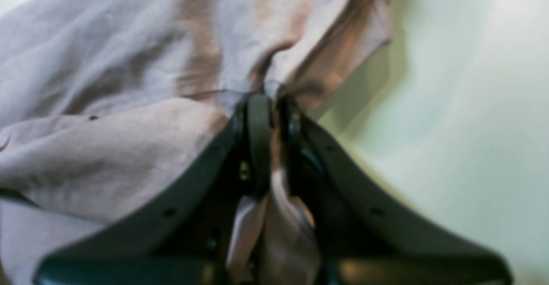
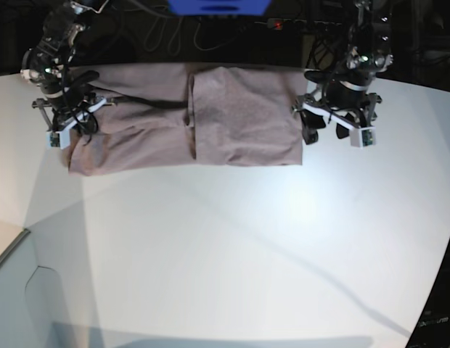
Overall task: Layout the t-shirt on the table in an organized manner, then fold the t-shirt properly
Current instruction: 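Hold the shirt corner with the right gripper while the left gripper waits, then lift the held shirt end with the right gripper and carry it over the shirt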
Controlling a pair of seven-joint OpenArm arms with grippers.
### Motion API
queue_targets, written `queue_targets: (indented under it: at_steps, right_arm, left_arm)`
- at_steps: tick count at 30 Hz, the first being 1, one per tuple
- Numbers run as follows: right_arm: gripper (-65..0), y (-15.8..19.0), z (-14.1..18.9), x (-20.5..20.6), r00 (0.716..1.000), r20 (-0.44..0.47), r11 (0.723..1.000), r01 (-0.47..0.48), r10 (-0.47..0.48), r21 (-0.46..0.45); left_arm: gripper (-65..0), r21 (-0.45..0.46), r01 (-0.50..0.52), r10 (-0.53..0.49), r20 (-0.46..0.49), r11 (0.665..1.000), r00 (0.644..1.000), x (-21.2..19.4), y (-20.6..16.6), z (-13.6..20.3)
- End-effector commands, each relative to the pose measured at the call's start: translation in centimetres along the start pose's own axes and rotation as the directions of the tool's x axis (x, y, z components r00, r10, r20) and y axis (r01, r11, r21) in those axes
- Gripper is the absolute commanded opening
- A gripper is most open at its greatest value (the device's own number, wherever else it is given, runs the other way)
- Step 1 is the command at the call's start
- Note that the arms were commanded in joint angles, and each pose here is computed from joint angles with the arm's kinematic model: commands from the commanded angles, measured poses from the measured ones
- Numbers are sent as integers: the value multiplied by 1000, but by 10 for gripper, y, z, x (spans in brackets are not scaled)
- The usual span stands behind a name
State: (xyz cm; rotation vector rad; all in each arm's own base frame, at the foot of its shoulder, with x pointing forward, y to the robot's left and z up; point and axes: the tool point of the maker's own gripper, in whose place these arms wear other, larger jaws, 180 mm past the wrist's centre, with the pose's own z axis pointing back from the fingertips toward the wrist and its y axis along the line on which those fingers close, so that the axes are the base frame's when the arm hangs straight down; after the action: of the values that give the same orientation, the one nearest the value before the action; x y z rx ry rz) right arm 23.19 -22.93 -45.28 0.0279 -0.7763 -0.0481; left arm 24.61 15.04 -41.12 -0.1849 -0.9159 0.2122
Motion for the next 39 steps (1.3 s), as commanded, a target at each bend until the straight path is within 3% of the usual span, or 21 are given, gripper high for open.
queue_targets:
  at_steps: [1,17,19,27,39]
  right_arm:
    - [-650,-1,2,17,998,57,1000,-12,12,6]
    - [-650,-2,3,20,998,65,1000,-18,18,1]
    - [-650,-3,7,27,996,82,1000,-28,28,-8]
    - [-650,2,16,44,991,128,999,-42,44,-22]
    - [-650,39,32,56,975,166,988,-153,145,36]
  left_arm:
    - [-237,-9,8,-7,39,1000,999,11,-2,1]
    - [-249,-9,8,-7,39,1000,999,11,-2,1]
    - [-305,-9,8,-7,39,1000,999,11,-2,1]
    - [-638,-8,8,-7,37,1000,999,11,-1,1]
    - [-650,-7,10,-10,37,1000,999,11,-1,1]
